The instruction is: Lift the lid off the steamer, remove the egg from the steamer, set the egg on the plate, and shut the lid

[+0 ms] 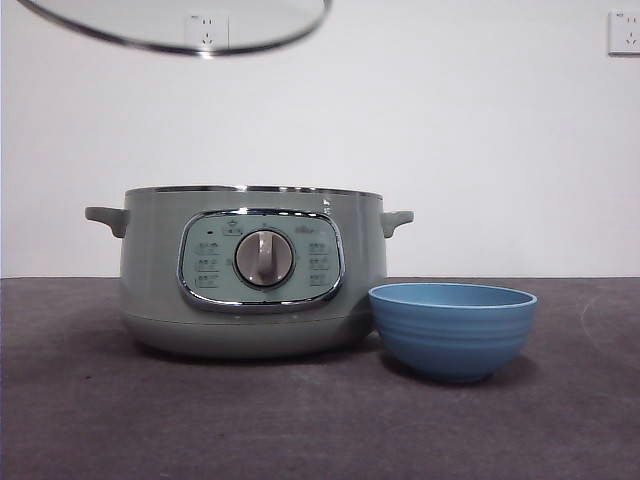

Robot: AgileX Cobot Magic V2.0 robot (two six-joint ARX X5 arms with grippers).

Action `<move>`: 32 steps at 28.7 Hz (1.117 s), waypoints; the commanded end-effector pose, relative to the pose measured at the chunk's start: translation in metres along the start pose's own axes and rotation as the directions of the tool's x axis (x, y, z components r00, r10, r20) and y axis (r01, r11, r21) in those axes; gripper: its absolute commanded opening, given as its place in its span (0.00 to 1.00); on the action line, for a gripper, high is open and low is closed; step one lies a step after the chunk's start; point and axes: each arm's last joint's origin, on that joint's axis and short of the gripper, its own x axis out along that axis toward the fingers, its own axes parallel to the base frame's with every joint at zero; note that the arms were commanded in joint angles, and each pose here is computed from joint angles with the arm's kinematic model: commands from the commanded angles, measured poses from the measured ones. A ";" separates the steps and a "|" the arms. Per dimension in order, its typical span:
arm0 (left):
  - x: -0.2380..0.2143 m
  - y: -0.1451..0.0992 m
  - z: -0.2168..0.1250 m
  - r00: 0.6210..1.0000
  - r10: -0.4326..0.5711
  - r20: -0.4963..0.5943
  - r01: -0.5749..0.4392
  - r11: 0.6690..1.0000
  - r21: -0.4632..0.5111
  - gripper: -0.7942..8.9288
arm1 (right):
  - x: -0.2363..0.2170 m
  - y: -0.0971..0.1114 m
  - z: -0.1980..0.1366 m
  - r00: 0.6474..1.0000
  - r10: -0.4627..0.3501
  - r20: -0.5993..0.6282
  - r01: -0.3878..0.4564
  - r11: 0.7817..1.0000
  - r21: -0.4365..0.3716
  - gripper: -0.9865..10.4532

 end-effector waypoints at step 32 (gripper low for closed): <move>0.147 0.019 -0.032 0.998 0.012 -0.055 -0.012 1.000 0.009 0.07 | -0.020 0.004 -0.003 0.999 -0.003 0.037 0.002 1.000 0.018 0.45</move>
